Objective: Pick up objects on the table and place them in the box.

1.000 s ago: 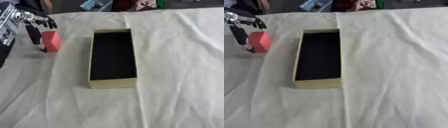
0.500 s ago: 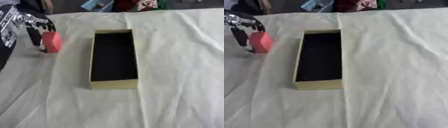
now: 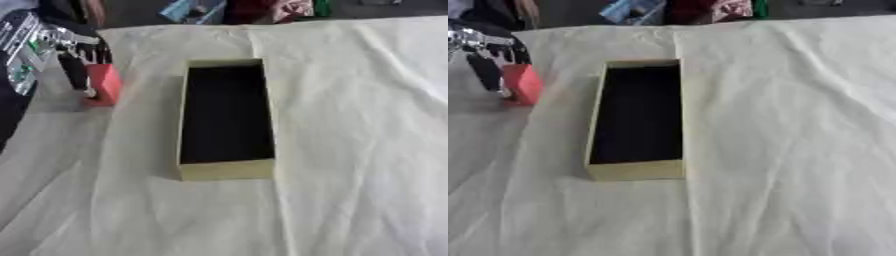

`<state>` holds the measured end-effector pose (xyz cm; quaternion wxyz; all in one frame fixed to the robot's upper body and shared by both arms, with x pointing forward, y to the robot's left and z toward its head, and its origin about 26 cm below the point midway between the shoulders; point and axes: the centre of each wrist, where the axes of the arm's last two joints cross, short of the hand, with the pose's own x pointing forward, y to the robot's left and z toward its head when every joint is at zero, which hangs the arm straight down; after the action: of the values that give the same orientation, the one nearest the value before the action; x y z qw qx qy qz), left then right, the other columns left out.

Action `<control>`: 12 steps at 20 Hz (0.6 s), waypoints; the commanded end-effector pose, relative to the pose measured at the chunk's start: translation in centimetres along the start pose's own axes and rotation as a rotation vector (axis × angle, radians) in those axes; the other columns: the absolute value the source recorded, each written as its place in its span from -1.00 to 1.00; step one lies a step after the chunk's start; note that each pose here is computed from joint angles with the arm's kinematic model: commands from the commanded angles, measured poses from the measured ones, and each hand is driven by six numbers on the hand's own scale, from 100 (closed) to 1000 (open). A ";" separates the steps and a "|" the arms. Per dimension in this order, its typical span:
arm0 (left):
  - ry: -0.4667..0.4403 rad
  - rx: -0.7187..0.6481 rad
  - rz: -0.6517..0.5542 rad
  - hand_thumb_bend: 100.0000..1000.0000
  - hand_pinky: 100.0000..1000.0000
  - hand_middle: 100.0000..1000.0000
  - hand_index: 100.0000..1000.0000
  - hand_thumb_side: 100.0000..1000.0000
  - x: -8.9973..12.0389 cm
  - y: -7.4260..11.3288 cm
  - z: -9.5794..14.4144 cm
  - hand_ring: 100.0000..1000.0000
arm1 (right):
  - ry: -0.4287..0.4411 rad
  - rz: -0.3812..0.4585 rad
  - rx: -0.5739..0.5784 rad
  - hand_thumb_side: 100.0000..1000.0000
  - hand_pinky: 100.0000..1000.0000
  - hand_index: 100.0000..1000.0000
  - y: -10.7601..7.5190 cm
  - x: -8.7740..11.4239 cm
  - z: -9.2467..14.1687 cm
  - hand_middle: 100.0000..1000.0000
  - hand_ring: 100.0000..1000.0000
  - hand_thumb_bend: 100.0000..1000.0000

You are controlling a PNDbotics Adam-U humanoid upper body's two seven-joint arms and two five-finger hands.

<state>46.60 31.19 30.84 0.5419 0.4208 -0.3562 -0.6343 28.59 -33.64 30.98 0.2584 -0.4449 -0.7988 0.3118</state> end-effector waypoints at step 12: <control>0.018 0.093 0.024 -0.36 0.50 0.22 0.46 -1.00 -0.2 1.1 0.8 0.36 | -0.013 0.018 -0.027 -0.18 0.73 0.66 -0.9 0.2 -0.1 0.74 0.72 -1.00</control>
<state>46.69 30.91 30.68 0.5386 0.4317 -0.3709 -0.6213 28.57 -33.75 30.76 0.2598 -0.4449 -0.7994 0.3090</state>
